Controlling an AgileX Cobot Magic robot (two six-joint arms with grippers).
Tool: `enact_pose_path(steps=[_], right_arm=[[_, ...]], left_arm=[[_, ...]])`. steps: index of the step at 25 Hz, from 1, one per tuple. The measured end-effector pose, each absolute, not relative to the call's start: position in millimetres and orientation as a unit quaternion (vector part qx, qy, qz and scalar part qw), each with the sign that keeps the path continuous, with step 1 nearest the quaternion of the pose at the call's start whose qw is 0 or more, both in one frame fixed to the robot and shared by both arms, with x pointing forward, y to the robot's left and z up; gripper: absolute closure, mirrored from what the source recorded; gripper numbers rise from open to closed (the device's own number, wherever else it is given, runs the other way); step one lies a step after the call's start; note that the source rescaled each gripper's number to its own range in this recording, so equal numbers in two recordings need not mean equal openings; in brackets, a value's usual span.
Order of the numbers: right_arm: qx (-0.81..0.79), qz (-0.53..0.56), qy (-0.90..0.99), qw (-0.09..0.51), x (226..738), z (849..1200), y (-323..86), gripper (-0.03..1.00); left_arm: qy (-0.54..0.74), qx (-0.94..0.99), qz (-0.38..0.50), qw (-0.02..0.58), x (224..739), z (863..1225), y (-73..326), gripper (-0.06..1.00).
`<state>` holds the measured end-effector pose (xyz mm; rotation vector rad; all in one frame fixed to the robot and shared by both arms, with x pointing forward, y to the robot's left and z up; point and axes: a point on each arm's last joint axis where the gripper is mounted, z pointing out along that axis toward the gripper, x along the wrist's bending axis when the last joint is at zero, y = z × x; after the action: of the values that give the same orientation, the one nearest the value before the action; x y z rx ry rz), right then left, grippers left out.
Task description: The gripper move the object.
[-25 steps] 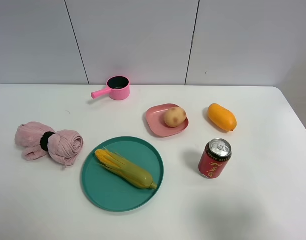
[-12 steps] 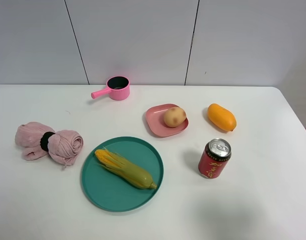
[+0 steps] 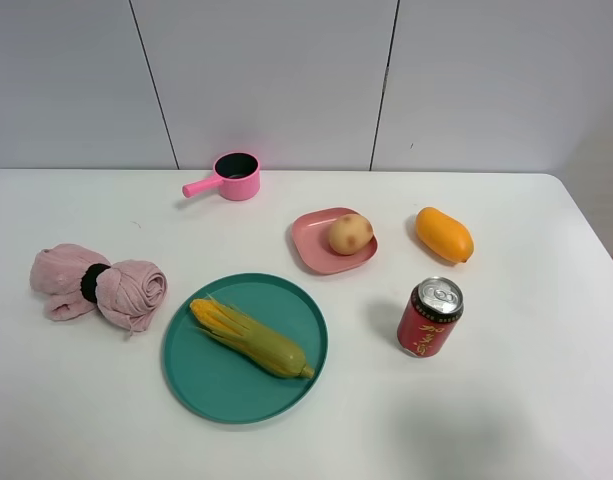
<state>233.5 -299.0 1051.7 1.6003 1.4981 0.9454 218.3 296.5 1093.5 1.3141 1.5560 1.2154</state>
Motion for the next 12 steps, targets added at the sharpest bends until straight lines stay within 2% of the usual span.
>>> enact_pose_path(steps=[4, 12], right_arm=[[0.623, 0.368, 0.583, 0.368, 233, 1052, -299, -0.03], [0.623, 0.368, 0.583, 0.368, 233, 1052, -299, -0.03]], left_arm=[[0.636, 0.516, 0.442, 0.367, 228, 1073, 298, 0.03], [0.662, 0.528, 0.414, 0.334, 232, 1056, 301, 0.03]])
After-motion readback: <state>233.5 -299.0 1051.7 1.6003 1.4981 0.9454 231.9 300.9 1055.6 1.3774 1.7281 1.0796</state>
